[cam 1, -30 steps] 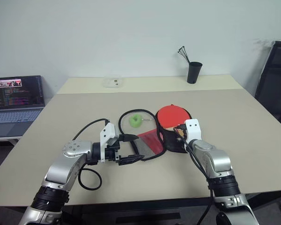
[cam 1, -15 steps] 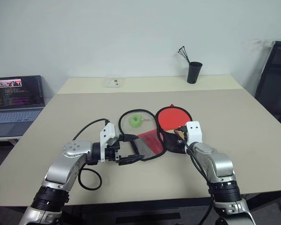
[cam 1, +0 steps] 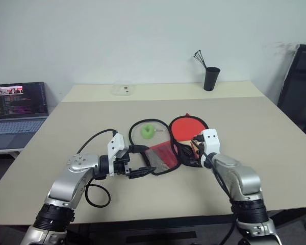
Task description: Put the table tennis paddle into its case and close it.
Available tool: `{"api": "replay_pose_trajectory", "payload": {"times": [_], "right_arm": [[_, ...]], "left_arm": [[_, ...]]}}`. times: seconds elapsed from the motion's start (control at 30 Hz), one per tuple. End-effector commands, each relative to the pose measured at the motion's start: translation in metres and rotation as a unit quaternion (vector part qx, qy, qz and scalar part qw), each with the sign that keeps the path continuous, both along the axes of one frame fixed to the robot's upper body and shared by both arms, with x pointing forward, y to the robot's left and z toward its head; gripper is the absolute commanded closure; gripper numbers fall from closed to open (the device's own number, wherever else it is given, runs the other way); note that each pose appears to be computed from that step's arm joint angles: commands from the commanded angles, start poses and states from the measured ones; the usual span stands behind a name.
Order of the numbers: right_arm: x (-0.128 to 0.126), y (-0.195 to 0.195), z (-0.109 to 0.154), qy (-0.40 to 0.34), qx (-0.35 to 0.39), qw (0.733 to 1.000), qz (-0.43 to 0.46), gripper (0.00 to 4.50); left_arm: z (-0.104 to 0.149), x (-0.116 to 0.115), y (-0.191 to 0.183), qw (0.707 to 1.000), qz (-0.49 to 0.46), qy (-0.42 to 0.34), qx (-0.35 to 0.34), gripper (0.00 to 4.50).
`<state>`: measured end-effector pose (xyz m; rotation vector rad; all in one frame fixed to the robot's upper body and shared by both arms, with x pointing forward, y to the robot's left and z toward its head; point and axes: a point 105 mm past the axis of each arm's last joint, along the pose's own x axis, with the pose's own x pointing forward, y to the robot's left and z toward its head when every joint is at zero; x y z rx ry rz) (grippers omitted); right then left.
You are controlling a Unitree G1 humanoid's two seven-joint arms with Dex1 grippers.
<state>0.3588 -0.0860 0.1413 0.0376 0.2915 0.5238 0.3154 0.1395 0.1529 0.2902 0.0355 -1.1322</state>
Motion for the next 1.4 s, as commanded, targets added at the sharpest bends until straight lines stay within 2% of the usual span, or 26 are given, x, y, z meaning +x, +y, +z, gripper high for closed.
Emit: {"api": "replay_pose_trajectory", "payload": {"times": [0.03,0.1,0.2,0.3,0.5,0.63,0.67,0.87,1.07,1.2,1.3,1.4], "right_arm": [[-0.034,0.013,0.037,-0.036,0.026,0.989,0.141,0.02],[-0.047,0.001,0.053,-0.051,0.017,0.981,0.187,0.02],[-0.053,-0.011,0.066,-0.061,0.003,0.976,0.210,0.02],[-0.048,-0.025,0.073,-0.070,-0.016,0.977,0.200,0.00],[-0.035,-0.030,0.077,-0.085,-0.026,0.980,0.176,0.00],[-0.037,-0.023,0.073,-0.086,-0.019,0.980,0.181,0.00],[-0.038,-0.022,0.072,-0.085,-0.019,0.979,0.182,0.00],[-0.040,-0.026,0.069,-0.082,-0.023,0.980,0.179,0.00],[-0.042,-0.037,0.066,-0.079,-0.032,0.981,0.172,0.00],[-0.049,-0.048,0.070,-0.080,-0.031,0.980,0.180,0.00],[-0.058,-0.053,0.069,-0.072,-0.036,0.977,0.195,0.00],[-0.060,-0.063,0.071,-0.068,-0.037,0.979,0.188,0.00]], "left_arm": [[0.001,0.009,0.017,0.998,0.057,-0.029,-0.003,0.11],[-0.006,0.012,0.028,0.996,0.084,-0.028,0.004,0.11],[-0.011,0.018,0.038,0.993,0.112,-0.032,0.011,0.11],[-0.015,0.038,0.057,0.982,0.178,-0.051,0.041,0.67],[-0.025,0.064,0.069,0.968,0.235,-0.042,0.081,2.79],[-0.033,0.069,0.071,0.965,0.241,-0.021,0.100,4.32],[-0.035,0.069,0.071,0.965,0.238,-0.018,0.110,4.47],[-0.044,0.074,0.069,0.963,0.245,0.000,0.115,4.47],[-0.046,0.077,0.038,0.974,0.212,0.015,0.072,4.47],[-0.043,0.080,0.027,0.978,0.194,0.013,0.070,4.47],[-0.029,0.085,0.017,0.982,0.178,-0.006,0.069,4.47],[0.001,0.084,-0.006,0.989,0.135,-0.037,0.040,4.47]]}}
